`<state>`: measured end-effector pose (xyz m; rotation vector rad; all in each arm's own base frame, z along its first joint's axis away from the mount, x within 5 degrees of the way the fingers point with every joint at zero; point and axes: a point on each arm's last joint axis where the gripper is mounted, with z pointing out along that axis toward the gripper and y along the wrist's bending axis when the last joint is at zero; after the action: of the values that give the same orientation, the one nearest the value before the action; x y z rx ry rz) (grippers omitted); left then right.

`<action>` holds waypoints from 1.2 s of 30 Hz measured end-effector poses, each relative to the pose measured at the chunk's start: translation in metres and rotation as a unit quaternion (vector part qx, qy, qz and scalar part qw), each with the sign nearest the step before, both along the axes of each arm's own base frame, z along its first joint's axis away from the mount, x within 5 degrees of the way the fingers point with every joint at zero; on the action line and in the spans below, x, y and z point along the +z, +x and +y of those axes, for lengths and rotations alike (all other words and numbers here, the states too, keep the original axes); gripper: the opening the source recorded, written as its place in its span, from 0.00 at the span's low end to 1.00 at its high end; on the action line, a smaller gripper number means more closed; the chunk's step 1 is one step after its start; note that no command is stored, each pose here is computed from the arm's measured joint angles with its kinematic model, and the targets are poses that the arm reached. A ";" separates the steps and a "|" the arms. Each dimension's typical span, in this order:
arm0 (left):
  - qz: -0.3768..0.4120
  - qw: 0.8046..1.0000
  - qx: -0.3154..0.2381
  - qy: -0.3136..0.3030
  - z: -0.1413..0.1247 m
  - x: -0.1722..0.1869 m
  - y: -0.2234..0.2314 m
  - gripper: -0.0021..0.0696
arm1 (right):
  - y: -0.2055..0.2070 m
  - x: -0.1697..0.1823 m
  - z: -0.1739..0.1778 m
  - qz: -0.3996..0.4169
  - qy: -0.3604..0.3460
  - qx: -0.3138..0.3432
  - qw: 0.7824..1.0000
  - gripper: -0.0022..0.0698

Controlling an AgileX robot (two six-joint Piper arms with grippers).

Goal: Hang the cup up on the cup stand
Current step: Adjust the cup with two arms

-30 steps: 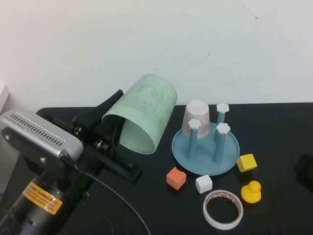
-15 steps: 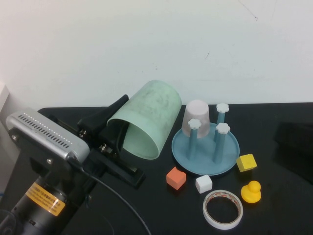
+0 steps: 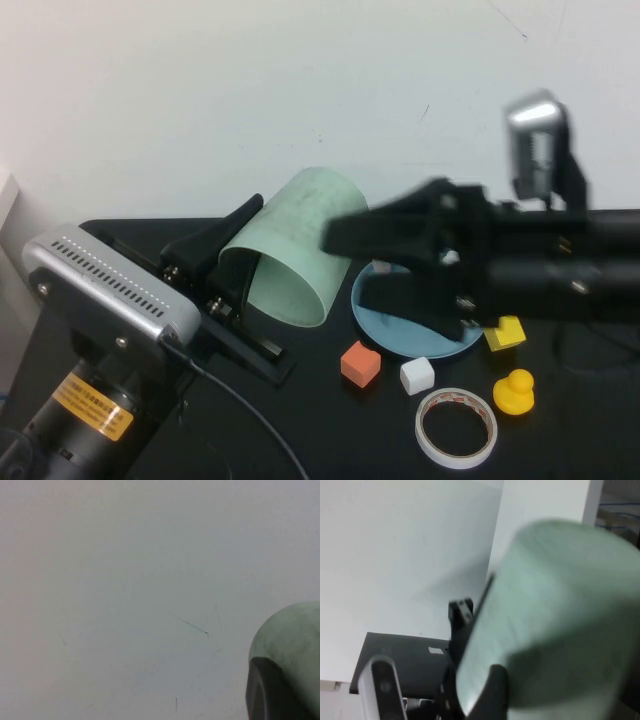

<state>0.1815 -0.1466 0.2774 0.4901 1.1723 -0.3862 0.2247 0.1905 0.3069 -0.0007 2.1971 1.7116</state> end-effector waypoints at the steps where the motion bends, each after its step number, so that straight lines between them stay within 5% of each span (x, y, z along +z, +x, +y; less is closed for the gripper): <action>1: -0.003 1.000 0.003 0.004 0.000 0.000 0.000 0.05 | 0.006 0.001 0.005 0.000 0.000 0.002 1.000 0.99; 23: 0.001 0.998 0.041 0.045 0.002 -0.011 0.007 0.05 | 0.042 -0.008 0.040 0.066 0.009 -0.025 0.997 0.99; 36: -0.007 0.997 0.065 0.034 -0.001 -0.020 0.016 0.05 | 0.060 0.001 0.049 0.021 -0.003 -0.029 0.999 0.97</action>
<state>0.1972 -0.1473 0.2575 0.4725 1.1997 -0.2318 0.2843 0.2393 0.3082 0.0963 2.2100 1.6874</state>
